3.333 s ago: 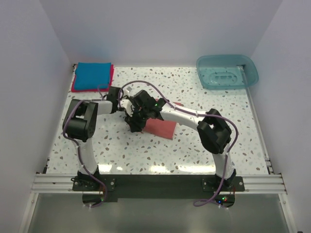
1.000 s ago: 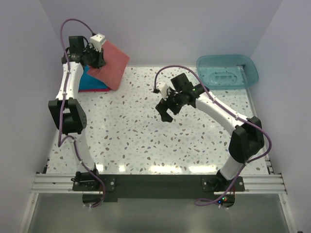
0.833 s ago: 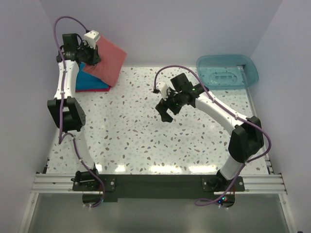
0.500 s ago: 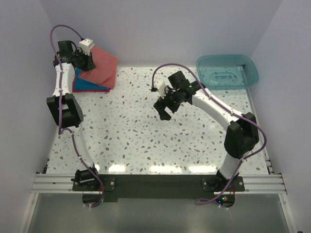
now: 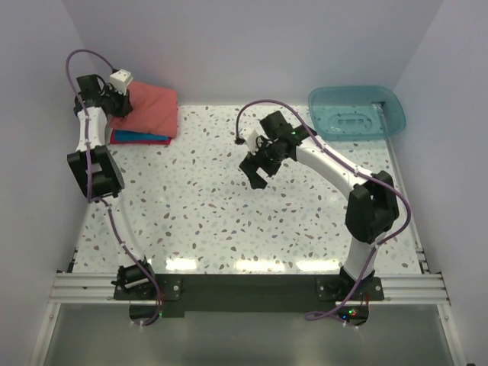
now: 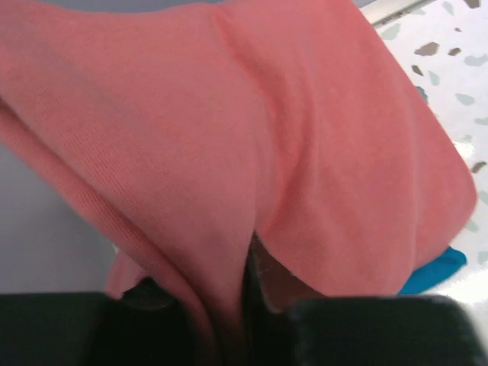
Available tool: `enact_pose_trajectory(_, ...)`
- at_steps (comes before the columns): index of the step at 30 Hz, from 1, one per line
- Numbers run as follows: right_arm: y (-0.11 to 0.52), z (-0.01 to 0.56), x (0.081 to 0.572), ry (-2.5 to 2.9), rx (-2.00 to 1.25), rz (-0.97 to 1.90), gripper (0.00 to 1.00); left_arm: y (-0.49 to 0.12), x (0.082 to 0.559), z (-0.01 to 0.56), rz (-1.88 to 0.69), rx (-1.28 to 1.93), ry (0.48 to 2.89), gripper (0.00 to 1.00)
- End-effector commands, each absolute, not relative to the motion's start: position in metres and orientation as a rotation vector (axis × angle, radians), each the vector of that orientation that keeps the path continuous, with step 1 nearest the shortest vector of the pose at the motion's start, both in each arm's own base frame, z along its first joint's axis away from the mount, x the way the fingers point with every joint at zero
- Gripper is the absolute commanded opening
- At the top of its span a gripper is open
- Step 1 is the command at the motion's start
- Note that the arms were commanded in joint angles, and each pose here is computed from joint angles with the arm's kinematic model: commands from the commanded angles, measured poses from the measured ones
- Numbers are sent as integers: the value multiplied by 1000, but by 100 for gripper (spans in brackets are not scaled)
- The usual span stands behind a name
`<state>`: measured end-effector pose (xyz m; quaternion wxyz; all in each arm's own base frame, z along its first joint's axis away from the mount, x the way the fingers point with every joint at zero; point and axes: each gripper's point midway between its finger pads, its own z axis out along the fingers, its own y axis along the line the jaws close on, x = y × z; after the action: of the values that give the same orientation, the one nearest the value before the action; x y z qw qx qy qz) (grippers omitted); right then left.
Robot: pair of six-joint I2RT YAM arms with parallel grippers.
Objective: Fold and stack the t-shirts
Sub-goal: Neatly place the folded tshirt to the corner
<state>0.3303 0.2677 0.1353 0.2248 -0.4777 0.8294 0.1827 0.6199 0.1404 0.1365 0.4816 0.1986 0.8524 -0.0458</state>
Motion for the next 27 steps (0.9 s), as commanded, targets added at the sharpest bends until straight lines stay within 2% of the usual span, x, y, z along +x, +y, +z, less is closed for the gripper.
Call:
enact_pose_trajectory(1,265,146,334,2278,-1322,466,99,172,650,159,110,535,1941,36)
enact_pose_trajectory(4,263,147,331,2280,-1326,463,99,188,659,162,214,530,1913,62)
enact_pose_trajectory(7,261,147,327,2281,-1330,469,99,206,662,185,308,517,1861,76)
enact_pose_trajectory(14,254,147,314,2279,-1336,482,99,232,650,249,462,404,1773,80)
enact_pose_trajectory(17,251,145,306,2286,-1339,492,99,228,636,270,400,368,1776,76)
enact_pose_trajectory(21,248,145,301,2284,-1327,500,99,197,615,249,223,432,1847,54)
enact_pose_trajectory(24,246,145,298,2285,-1325,498,99,192,600,209,161,417,1971,41)
enact_pose_trajectory(27,244,144,296,2293,-1327,496,99,191,587,177,107,406,2076,33)
